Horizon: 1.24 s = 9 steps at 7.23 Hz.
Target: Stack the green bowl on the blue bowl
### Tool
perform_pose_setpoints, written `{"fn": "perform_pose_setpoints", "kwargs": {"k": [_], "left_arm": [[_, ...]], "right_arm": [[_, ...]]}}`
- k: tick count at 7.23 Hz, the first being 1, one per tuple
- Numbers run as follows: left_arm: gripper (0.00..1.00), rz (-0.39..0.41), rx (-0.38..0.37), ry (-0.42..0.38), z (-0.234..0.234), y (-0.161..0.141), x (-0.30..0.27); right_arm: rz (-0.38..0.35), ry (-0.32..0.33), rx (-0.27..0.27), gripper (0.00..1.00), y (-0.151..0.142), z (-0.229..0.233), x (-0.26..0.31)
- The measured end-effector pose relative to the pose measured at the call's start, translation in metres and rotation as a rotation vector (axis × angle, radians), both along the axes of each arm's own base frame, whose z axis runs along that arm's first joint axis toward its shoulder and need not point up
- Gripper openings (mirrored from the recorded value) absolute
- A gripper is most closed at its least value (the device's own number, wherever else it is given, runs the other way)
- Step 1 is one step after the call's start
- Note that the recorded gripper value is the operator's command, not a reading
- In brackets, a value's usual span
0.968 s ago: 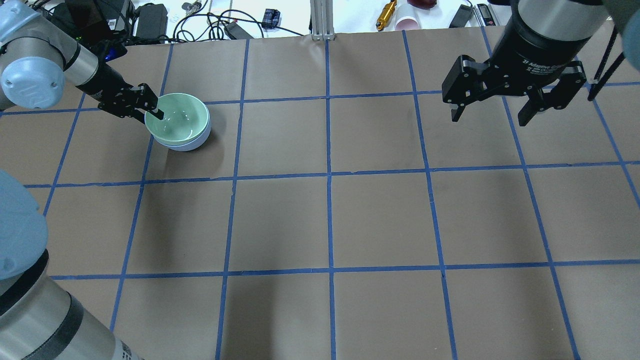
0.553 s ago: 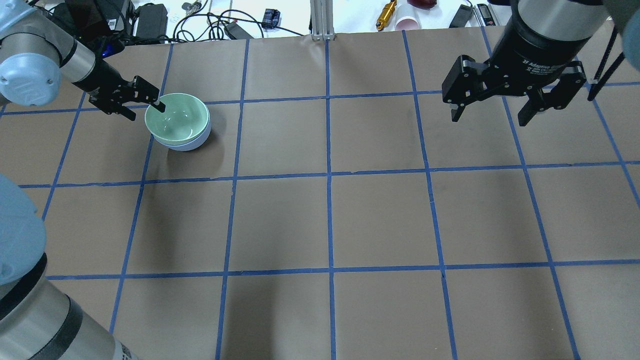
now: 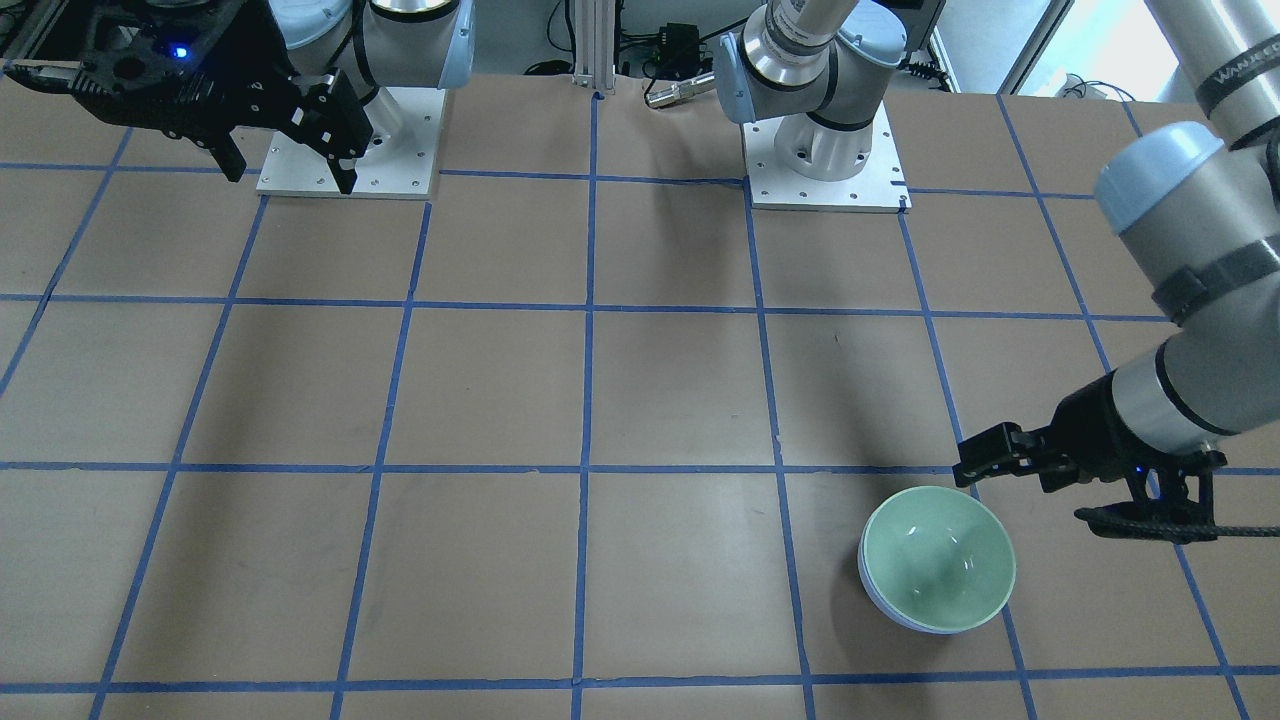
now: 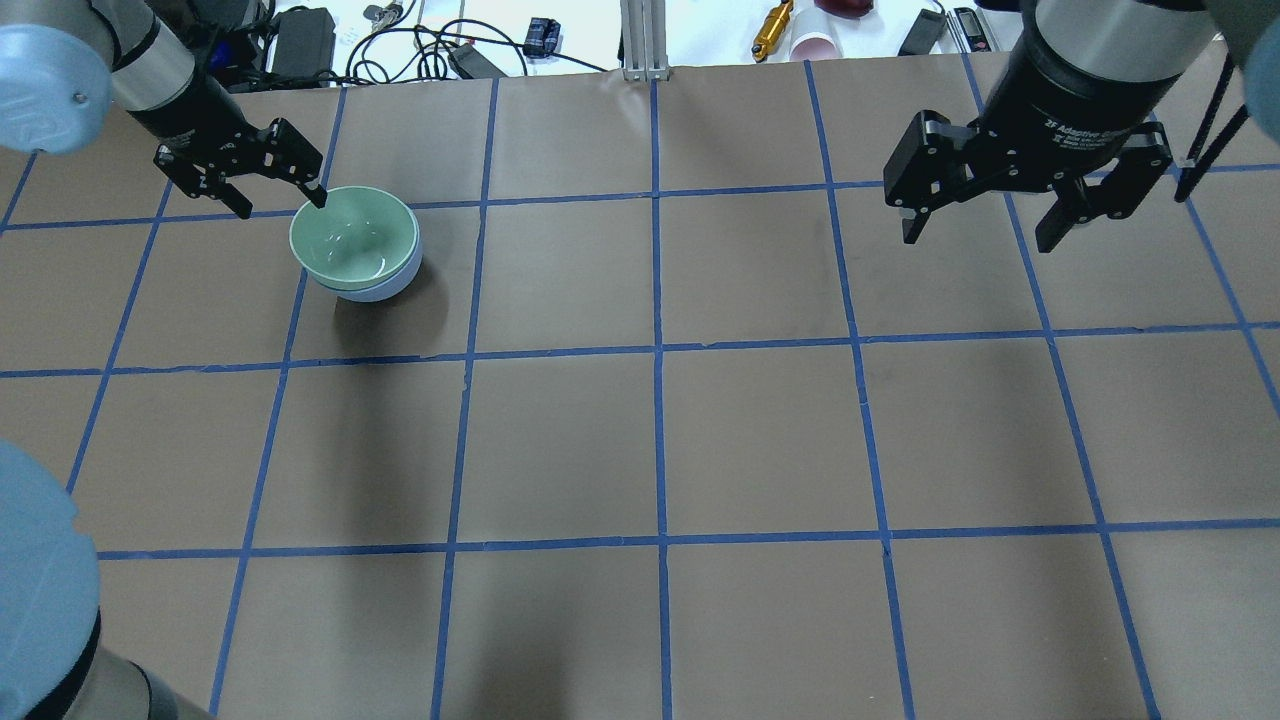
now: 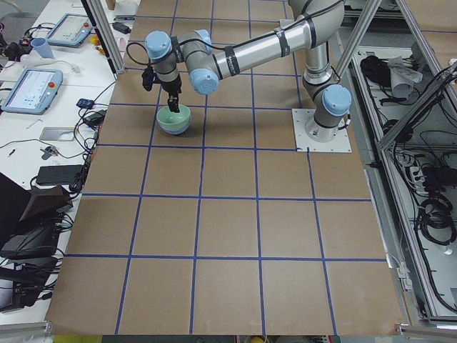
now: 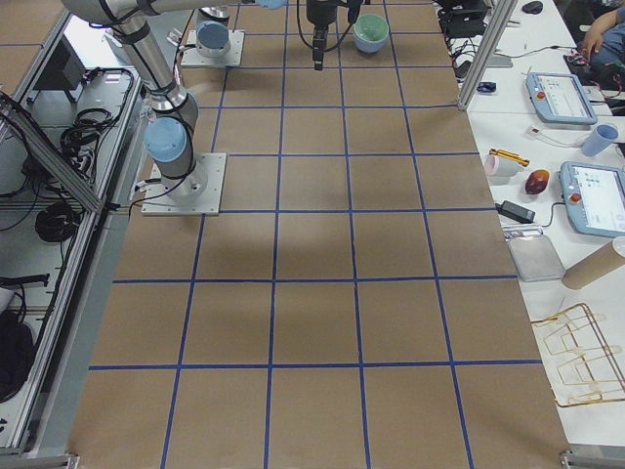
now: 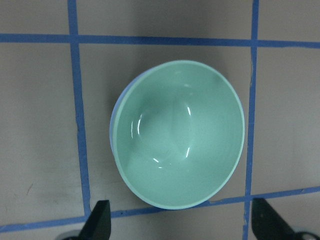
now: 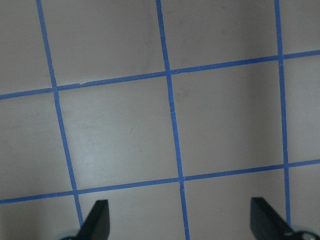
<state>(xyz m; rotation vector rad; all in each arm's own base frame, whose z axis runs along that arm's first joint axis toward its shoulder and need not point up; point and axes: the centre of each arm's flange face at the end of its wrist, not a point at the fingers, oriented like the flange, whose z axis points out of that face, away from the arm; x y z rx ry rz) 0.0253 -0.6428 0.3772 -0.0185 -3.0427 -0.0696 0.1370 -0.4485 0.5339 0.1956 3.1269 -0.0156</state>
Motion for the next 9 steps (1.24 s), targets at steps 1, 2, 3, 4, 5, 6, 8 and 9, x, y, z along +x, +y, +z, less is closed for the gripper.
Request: {"fn": "perform_pose_setpoints", "kwargs": {"k": [1,2,3,4,5,6,8,9], "left_arm": [[1.00,-0.007,-0.012,-0.060,0.029,0.014,-0.024],[1.00,-0.024,-0.033,-0.099,0.059,0.033,-0.052],[1.00,-0.036,-0.048,-0.117,0.086,0.055,-0.083],[1.00,-0.043,-0.062,-0.122,0.107,0.075,-0.109],[1.00,-0.057,-0.057,-0.119,0.121,0.097,-0.129],[1.00,-0.072,-0.044,-0.114,0.130,0.120,-0.141],[1.00,-0.093,-0.041,-0.111,0.140,0.153,-0.149],[1.00,-0.101,-0.038,-0.111,0.137,0.161,-0.151]], "right_arm": [[0.000,0.000,0.000,1.00,0.000,0.000,0.000],[0.000,0.000,0.000,1.00,0.000,0.000,0.000],[0.000,0.000,0.000,1.00,0.000,0.000,0.000],[0.000,0.000,0.001,1.00,0.000,0.000,0.000],[0.000,0.000,0.000,1.00,0.000,0.000,0.000],[0.000,0.000,0.000,1.00,0.000,0.000,0.000],[0.000,0.000,0.000,1.00,0.000,0.000,0.000],[0.000,0.000,0.000,1.00,0.000,0.000,0.000]]}}
